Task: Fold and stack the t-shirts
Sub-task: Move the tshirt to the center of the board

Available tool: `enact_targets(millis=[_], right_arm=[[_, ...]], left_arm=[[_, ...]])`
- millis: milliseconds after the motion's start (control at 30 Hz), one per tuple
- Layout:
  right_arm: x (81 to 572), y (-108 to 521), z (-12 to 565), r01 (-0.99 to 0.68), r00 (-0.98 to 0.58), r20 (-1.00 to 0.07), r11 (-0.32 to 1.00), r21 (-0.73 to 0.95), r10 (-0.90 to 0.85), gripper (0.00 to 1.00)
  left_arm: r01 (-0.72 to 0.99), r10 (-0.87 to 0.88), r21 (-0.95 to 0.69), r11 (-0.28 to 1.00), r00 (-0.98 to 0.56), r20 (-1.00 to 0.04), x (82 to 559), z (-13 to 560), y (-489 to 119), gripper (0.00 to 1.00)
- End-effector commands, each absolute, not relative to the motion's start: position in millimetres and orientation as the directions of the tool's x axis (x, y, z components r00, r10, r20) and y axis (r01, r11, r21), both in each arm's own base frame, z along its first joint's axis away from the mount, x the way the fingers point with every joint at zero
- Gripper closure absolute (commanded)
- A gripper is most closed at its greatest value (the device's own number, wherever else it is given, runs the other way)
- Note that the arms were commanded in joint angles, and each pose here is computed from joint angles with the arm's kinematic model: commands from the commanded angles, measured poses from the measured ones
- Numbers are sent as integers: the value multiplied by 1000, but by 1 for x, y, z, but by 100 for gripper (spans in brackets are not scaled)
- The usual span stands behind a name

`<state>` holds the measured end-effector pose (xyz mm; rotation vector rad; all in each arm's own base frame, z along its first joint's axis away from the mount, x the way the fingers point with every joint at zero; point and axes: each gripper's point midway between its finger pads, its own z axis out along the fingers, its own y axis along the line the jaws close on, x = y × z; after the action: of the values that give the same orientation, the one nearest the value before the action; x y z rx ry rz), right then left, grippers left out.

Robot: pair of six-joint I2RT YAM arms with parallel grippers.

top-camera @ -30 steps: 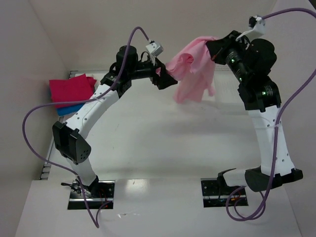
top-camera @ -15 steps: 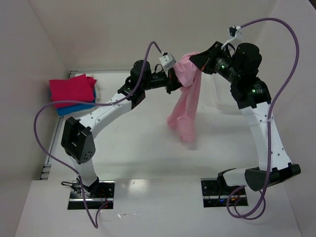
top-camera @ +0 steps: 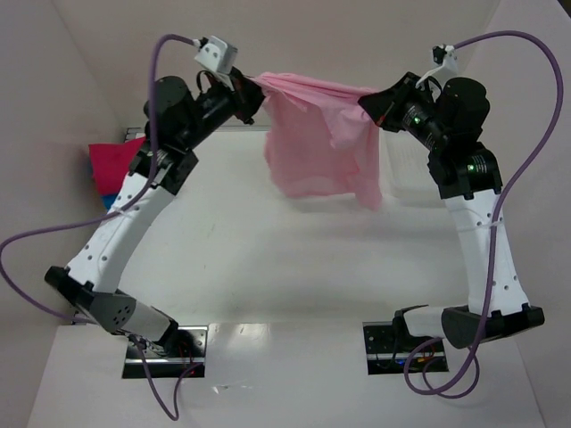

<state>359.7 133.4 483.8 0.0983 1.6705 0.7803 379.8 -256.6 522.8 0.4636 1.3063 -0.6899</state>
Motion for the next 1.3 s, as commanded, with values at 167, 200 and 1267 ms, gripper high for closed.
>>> enact_targets(millis=[167,200,1267], right_arm=[[365,95,520,-271,-83,-887,846,459,455,100],[365,95,520,-271,-83,-887,846,459,455,100],[237,260,494,-704,-484,-811,404,584,328,100]], left_arm=[[402,-189,-25,915,373,-908,347,619,-147,100],[398,-180,-16,917,379,-908,347,620,-146,100],[65,-115,-101,993,286,-951,248,588,-39,100]])
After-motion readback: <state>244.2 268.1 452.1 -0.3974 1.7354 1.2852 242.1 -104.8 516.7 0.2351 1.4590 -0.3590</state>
